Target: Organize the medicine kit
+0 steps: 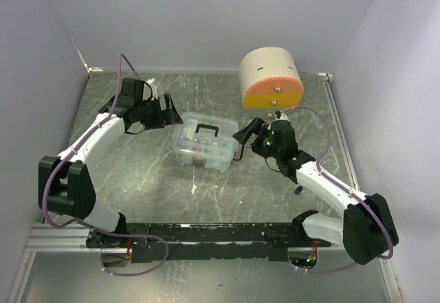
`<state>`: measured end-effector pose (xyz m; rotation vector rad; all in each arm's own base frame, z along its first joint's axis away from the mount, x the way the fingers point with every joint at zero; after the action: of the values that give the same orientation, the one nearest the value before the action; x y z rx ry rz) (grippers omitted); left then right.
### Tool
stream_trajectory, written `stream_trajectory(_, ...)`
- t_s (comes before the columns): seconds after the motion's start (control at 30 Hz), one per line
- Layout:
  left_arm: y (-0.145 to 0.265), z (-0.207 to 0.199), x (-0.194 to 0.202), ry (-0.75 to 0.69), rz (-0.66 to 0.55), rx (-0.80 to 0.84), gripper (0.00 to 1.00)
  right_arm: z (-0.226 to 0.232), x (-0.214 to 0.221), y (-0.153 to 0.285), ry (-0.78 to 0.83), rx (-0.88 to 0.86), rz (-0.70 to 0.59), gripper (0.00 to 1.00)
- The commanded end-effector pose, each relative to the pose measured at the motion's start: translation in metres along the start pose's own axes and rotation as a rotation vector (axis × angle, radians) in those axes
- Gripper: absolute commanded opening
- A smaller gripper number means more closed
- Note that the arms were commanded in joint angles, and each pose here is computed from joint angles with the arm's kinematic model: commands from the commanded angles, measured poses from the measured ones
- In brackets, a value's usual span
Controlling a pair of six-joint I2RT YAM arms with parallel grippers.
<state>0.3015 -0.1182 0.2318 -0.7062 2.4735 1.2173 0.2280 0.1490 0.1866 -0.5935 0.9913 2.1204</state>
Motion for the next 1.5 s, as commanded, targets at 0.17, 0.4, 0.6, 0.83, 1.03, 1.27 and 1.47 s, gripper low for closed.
stream_trajectory(0.17, -0.019, 0.005, 0.001, 0.01, 0.083, 0.01, 0.87, -0.004, 0.006, -0.008, -0.093, -0.07, -0.035, 0.92)
stream_trajectory(0.4, -0.023, 0.009, 0.004, 0.015, 0.105, -0.003, 0.84, -0.017, 0.017, -0.014, -0.117, -0.038, -0.006, 0.92)
stream_trajectory(0.6, -0.023, 0.01, 0.005, 0.011, 0.113, -0.002, 0.83, -0.019, 0.025, -0.022, -0.167, -0.078, 0.035, 0.9)
stream_trajectory(0.83, -0.025, 0.01, 0.005, 0.012, 0.118, 0.007, 0.81, -0.019, 0.026, -0.028, -0.189, -0.071, 0.062, 0.75)
stream_trajectory(1.03, -0.027, 0.015, 0.007, 0.022, 0.112, -0.039, 0.62, -0.025, 0.029, -0.028, -0.18, 0.0, 0.088, 0.67)
stream_trajectory(1.27, -0.028, 0.019, 0.01, 0.027, 0.124, -0.066, 0.51, -0.026, 0.027, -0.027, -0.163, 0.054, 0.082, 0.57)
stream_trajectory(1.47, -0.03, 0.02, 0.011, 0.028, 0.131, -0.063, 0.51, -0.023, 0.023, -0.026, -0.119, 0.124, 0.077, 0.51)
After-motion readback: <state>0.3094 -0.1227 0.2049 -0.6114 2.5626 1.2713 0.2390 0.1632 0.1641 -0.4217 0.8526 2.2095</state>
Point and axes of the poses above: each gripper's point midway between its finger pads, its own y axis back along the fingers, its own z axis along the line the jaws close on, x = y × z, the point moved 10 cm from there along y, back along the fingers, and after that the axes turned 9 degrees about y, right-handed, at the moved point
